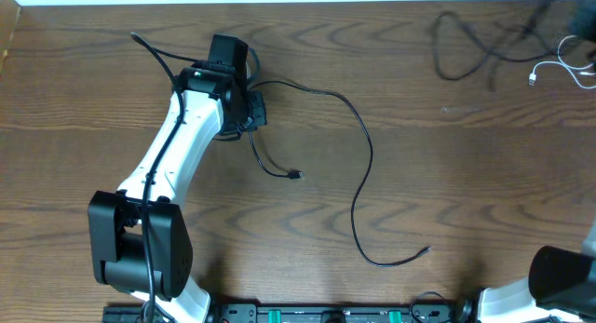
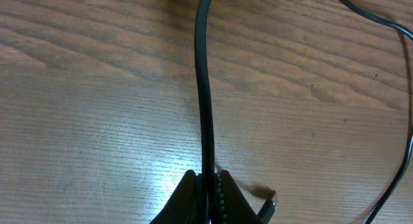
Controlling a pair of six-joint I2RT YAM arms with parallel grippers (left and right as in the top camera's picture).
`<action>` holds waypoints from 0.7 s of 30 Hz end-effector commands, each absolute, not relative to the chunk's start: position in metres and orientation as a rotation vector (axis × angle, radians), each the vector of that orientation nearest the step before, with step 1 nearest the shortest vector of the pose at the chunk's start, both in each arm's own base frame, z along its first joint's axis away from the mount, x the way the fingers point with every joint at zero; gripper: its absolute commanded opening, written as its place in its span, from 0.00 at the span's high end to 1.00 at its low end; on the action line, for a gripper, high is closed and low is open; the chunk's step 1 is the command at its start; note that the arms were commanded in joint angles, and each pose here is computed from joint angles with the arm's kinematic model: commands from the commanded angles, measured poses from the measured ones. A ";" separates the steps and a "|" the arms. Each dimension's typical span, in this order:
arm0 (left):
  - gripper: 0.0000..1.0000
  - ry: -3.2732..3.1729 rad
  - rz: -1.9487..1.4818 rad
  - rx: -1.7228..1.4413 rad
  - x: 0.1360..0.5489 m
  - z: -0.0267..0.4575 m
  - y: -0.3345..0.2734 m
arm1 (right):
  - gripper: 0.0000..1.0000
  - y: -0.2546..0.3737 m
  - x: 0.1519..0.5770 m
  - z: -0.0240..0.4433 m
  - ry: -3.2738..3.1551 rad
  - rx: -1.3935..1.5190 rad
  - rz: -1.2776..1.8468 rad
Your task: Untangle cables
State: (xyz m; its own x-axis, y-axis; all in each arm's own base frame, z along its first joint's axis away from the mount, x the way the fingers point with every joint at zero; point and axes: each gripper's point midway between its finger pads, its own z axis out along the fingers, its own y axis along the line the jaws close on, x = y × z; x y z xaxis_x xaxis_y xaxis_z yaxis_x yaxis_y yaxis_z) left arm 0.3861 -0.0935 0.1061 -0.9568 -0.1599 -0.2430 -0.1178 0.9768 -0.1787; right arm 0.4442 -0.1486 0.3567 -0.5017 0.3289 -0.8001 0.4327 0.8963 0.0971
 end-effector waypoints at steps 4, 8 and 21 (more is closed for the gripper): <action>0.92 2.872 -0.200 -0.214 0.388 0.102 -0.089 | 0.99 -0.225 0.422 0.361 2.072 0.706 -0.315; 0.92 2.871 -0.200 -0.214 0.388 0.102 -0.089 | 0.99 -0.261 0.411 0.351 2.057 0.796 -0.390; 0.92 2.872 -0.201 -0.214 0.388 0.102 -0.089 | 0.99 -0.340 0.446 0.282 2.031 0.906 -0.474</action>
State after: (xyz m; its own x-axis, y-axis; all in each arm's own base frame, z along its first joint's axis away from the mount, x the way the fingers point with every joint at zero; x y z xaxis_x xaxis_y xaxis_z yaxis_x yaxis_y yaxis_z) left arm 0.3864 -0.0917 0.1059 -0.9559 -0.1600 -0.2463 -0.1202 0.9783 -0.1689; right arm 0.4457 -0.3315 0.2861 -0.3857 0.4302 -0.8162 0.7340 0.6790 0.0111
